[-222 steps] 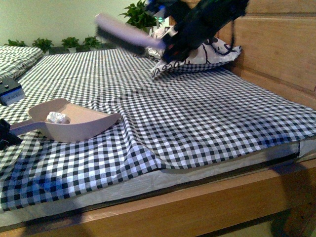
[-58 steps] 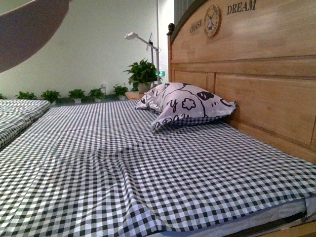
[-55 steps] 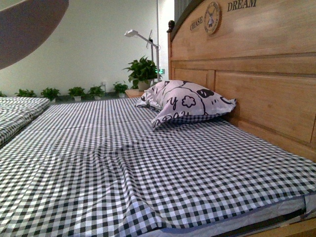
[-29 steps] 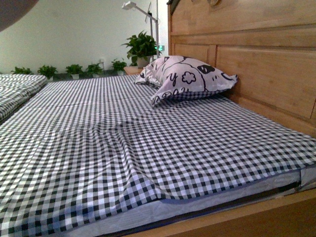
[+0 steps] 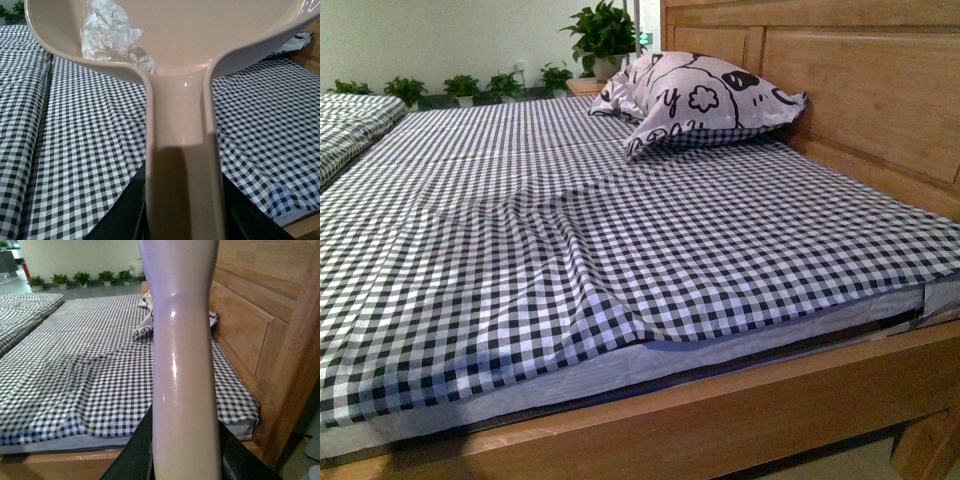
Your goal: Clean up trash
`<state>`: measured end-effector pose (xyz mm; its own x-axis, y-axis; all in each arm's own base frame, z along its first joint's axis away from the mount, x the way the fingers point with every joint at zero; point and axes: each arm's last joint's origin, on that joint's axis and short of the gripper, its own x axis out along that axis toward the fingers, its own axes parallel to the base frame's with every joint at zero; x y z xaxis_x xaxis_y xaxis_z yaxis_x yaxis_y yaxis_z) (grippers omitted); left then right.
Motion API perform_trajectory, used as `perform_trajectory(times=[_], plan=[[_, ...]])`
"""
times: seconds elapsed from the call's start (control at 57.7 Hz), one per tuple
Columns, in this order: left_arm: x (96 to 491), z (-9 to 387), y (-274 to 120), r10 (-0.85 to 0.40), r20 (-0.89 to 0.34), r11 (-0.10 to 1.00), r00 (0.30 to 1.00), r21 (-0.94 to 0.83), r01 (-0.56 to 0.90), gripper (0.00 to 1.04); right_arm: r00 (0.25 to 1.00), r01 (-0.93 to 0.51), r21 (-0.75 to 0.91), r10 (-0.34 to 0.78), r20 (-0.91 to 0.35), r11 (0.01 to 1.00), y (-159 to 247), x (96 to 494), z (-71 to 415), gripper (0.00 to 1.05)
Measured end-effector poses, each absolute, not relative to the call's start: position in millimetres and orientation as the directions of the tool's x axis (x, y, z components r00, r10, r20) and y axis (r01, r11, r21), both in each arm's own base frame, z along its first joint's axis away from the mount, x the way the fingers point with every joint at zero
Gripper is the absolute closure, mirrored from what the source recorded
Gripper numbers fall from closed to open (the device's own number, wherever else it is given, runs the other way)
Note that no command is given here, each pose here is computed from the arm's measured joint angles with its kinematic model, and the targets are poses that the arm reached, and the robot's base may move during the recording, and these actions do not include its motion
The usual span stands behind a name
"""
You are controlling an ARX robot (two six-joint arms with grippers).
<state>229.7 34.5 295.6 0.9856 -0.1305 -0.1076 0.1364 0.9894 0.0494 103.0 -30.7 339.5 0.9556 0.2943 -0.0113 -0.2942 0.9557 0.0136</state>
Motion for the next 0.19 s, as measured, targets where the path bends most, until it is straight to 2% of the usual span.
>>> perform_trajectory(times=[0.191], plan=[[229.7, 295.6, 34.5, -0.130, -0.108, 0.989, 0.986, 0.049, 0.136, 0.78, 0.956, -0.294, 0.014, 0.294, -0.011, 0.956, -30.7, 103.0, 339.5, 0.86]])
